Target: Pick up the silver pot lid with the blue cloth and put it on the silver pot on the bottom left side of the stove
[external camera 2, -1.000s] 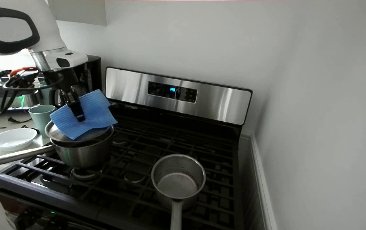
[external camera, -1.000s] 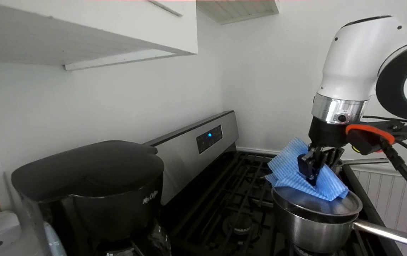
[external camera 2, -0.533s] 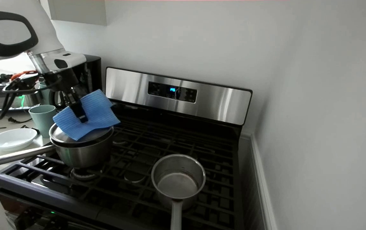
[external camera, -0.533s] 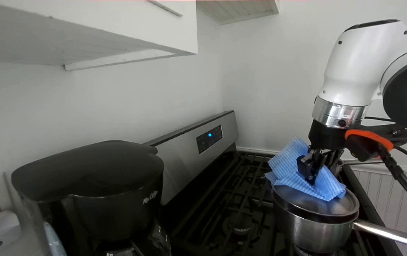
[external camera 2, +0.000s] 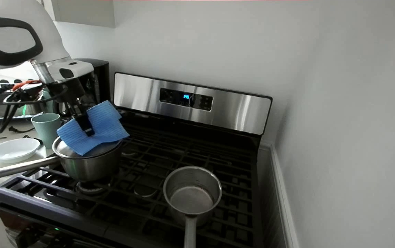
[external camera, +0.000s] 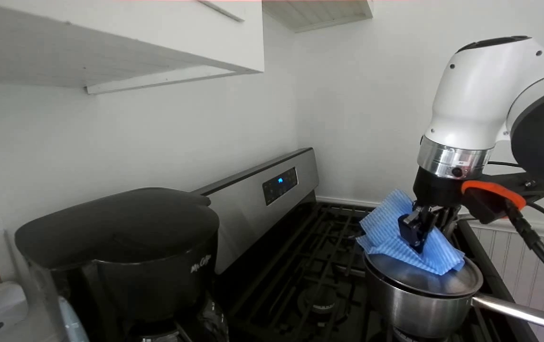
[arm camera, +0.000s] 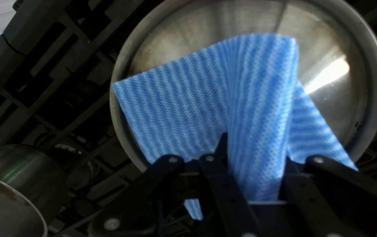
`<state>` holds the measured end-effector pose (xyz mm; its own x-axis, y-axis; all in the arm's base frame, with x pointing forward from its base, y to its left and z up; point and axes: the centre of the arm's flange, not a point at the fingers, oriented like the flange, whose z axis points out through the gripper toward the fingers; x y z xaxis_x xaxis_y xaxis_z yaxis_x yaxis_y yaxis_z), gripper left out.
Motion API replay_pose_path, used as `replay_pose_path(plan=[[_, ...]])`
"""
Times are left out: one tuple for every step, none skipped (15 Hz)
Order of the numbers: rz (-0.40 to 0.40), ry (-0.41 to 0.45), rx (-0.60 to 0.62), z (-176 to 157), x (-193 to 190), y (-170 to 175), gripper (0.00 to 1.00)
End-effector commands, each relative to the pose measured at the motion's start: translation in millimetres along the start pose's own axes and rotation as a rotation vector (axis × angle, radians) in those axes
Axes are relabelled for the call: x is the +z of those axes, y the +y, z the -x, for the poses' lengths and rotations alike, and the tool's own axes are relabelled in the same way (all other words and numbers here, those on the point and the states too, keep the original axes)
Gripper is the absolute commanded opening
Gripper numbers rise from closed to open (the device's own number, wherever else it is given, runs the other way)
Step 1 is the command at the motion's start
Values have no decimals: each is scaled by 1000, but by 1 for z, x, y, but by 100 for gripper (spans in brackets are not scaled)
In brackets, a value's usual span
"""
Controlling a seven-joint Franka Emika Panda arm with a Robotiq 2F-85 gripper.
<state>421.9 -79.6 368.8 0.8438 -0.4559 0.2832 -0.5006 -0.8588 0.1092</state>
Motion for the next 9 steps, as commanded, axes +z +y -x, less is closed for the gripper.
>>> replay_pose_path(plan=[[1, 19, 13, 8, 8, -6, 3], [-2, 22, 17, 8, 9, -6, 3], [-4, 21, 19, 9, 10, -6, 3], [-4, 22, 22, 9, 11, -6, 3], [-5, 21, 23, 9, 11, -6, 3], [-7, 23, 28, 8, 11, -6, 3], [-8, 29, 32, 8, 11, -6, 3], [-12, 37, 35, 7, 10, -6, 3], [-15, 44, 37, 6, 9, -6, 3]])
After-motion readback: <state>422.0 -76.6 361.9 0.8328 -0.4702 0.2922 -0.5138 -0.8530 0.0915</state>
